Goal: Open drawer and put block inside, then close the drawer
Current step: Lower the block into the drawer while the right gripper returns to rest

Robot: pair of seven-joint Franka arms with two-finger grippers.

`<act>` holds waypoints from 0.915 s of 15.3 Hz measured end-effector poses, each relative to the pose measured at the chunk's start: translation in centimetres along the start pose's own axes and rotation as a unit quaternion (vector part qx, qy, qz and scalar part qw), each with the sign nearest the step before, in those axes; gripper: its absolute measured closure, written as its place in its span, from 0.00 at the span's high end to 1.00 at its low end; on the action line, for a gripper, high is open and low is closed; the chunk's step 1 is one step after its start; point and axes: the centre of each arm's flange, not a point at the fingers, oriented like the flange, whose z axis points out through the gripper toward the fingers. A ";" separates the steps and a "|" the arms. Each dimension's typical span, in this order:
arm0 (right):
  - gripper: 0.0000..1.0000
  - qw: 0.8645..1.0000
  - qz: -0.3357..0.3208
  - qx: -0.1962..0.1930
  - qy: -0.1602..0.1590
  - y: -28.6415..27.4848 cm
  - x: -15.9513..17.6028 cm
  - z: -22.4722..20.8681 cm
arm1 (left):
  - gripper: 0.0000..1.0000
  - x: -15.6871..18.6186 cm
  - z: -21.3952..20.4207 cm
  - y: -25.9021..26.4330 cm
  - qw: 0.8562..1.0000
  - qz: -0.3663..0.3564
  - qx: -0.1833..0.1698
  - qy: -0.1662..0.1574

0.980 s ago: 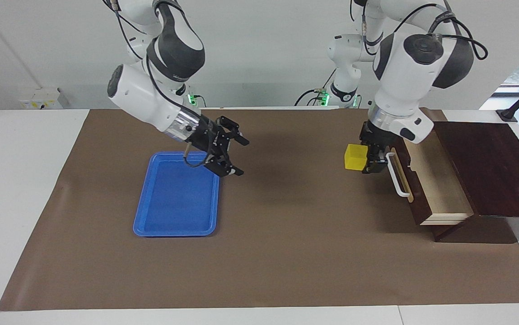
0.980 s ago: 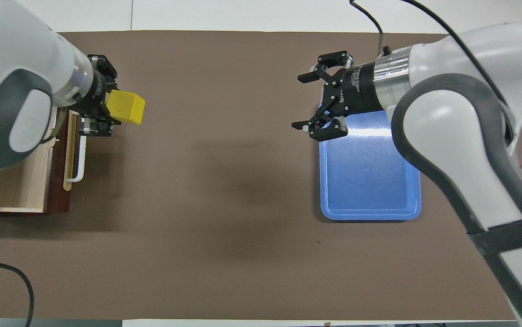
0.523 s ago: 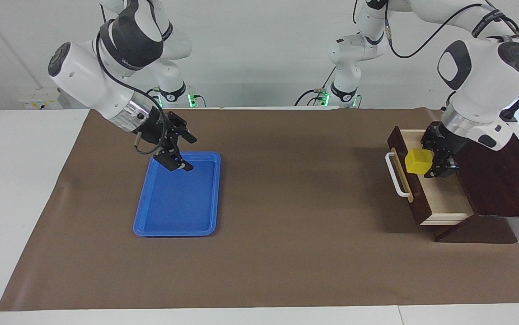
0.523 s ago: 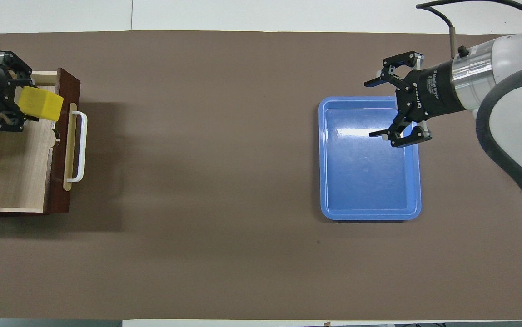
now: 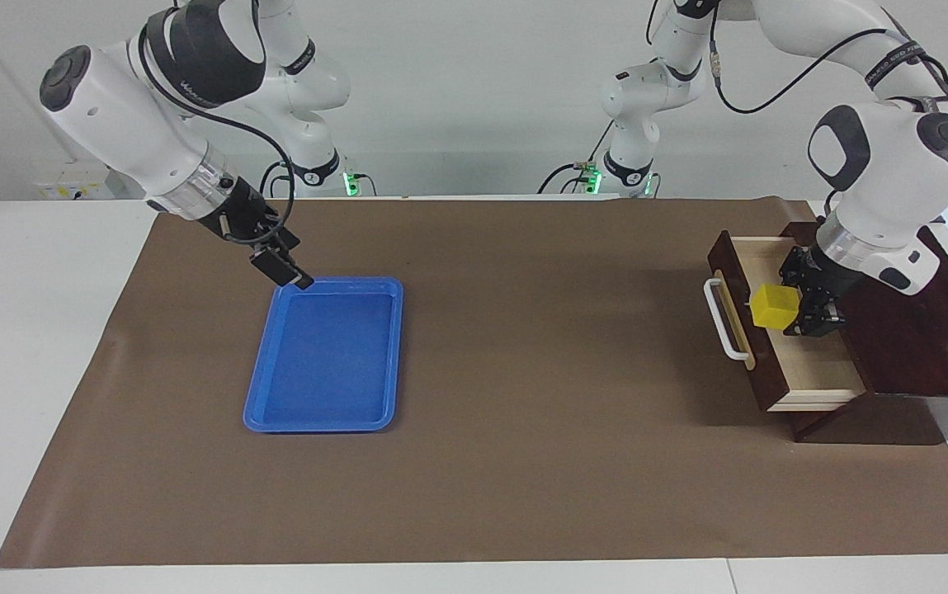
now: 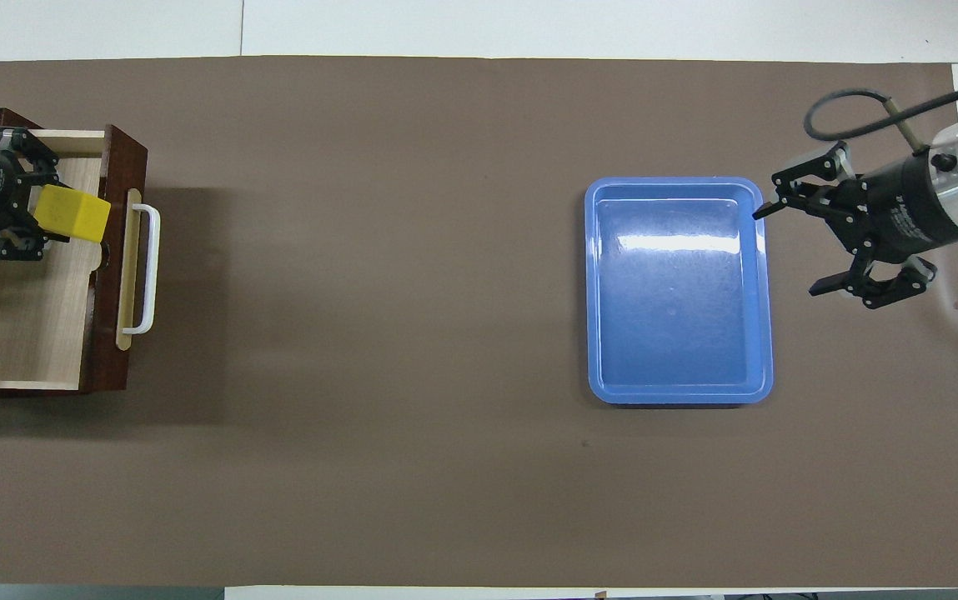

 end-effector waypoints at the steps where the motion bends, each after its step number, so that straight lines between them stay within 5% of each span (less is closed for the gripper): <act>1: 1.00 0.999 -0.042 -0.013 0.010 0.8 0.2 -0.5 | 0.56 0.5 0.1 -0.1 1.000 -0.002 -0.003 0.001; 5: 1.00 0.975 -0.206 -0.065 0.047 3.7 1.6 -2.5 | 0.56 1.8 1.1 -0.5 1.000 -0.006 -0.003 0.001; 9: 1.00 0.928 -0.345 -0.123 0.066 6.2 2.8 -4.6 | 0.56 2.3 3.1 -1.0 1.000 -0.011 0.001 -0.001; 11: 1.00 0.907 -0.385 -0.154 0.072 6.7 2.4 -6.6 | 0.56 2.6 3.9 -1.3 1.000 -0.013 0.002 -0.001; 14: 1.00 0.901 -0.398 -0.160 0.065 6.6 1.1 -8.3 | 0.56 2.8 4.7 -1.8 1.000 -0.016 0.000 0.001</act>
